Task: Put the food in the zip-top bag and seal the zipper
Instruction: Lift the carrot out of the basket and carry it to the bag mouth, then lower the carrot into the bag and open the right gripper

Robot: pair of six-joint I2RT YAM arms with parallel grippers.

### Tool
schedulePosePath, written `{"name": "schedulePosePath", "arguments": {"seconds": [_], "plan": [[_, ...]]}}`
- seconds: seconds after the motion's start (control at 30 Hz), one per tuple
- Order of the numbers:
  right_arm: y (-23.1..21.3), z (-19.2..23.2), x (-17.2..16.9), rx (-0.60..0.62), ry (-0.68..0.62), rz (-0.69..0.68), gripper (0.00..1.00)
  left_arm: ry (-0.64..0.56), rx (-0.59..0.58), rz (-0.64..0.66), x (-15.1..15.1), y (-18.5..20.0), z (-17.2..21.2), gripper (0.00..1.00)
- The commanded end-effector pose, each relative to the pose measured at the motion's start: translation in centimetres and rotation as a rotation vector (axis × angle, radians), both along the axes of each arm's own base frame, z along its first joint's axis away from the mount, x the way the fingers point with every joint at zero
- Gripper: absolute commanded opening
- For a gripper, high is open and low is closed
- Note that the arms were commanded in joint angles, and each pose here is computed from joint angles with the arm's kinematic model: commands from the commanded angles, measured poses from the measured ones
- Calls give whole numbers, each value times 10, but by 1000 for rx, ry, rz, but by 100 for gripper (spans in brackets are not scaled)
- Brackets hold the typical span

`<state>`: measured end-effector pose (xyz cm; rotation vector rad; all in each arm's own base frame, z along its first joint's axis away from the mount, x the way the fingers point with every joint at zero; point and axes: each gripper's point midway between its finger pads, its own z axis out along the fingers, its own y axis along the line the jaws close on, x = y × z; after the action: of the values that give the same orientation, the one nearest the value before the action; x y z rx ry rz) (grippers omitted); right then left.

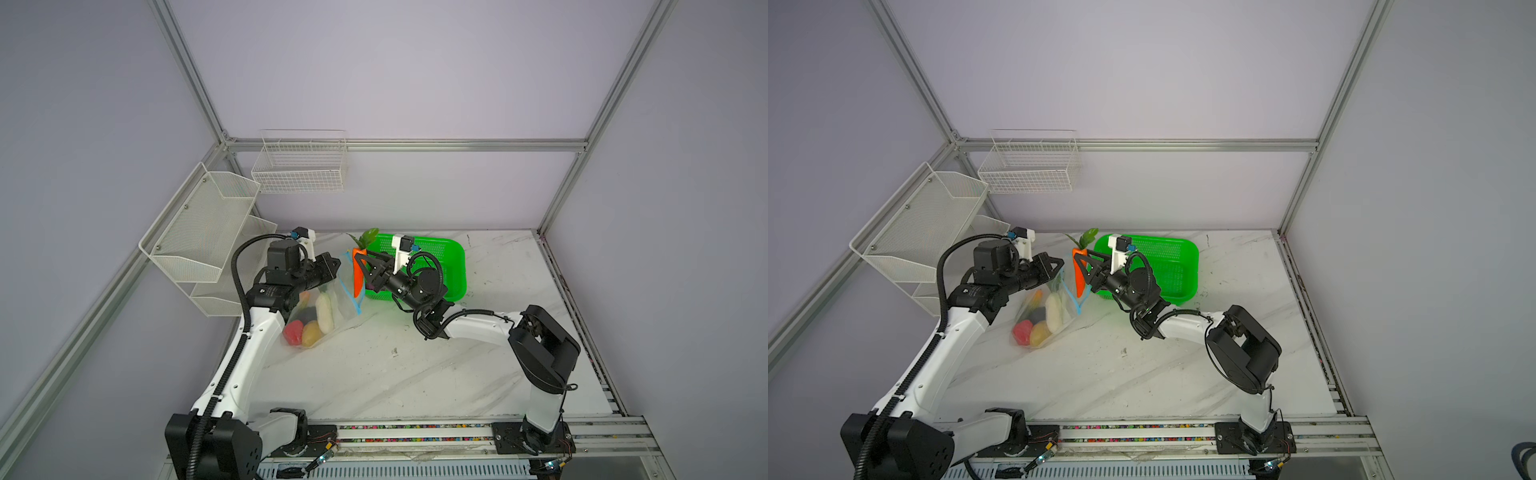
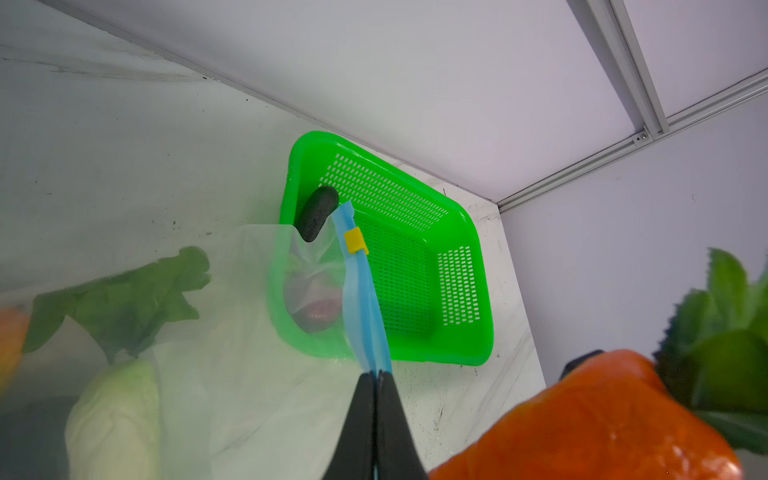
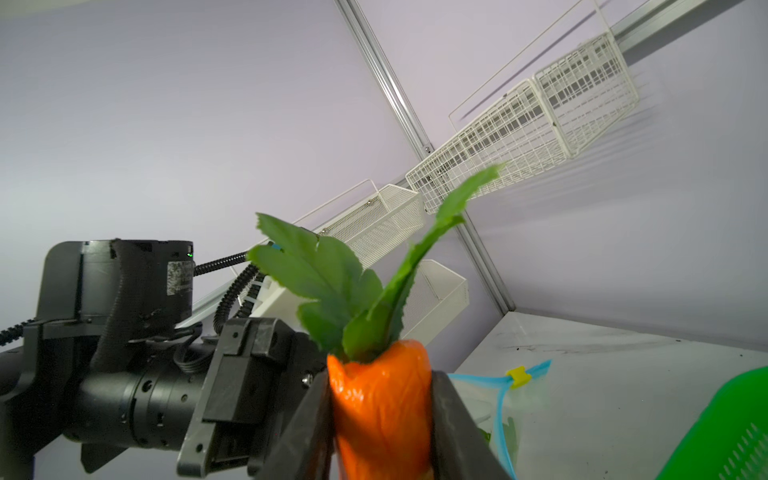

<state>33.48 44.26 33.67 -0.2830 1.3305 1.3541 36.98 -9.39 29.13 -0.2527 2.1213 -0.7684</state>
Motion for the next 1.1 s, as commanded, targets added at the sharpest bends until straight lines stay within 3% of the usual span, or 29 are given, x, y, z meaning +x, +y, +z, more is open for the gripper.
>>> {"name": "schedulePosePath", "arguments": {"seconds": [0.0,0.47,0.63,1.07], "plan": [[2,-1,-6,31,10,21,35,-31,-10,5,-2,1,1,0],[27,-34,-8,4,83,78,38,-39,-10,5,0,1,5,0],[40,-43,-1,-111,85,70,41,-48,-7,4,0,1,9,0],[54,-63,5,-195,125,85,45,-59,-8,5,-3,1,14,0]]}}
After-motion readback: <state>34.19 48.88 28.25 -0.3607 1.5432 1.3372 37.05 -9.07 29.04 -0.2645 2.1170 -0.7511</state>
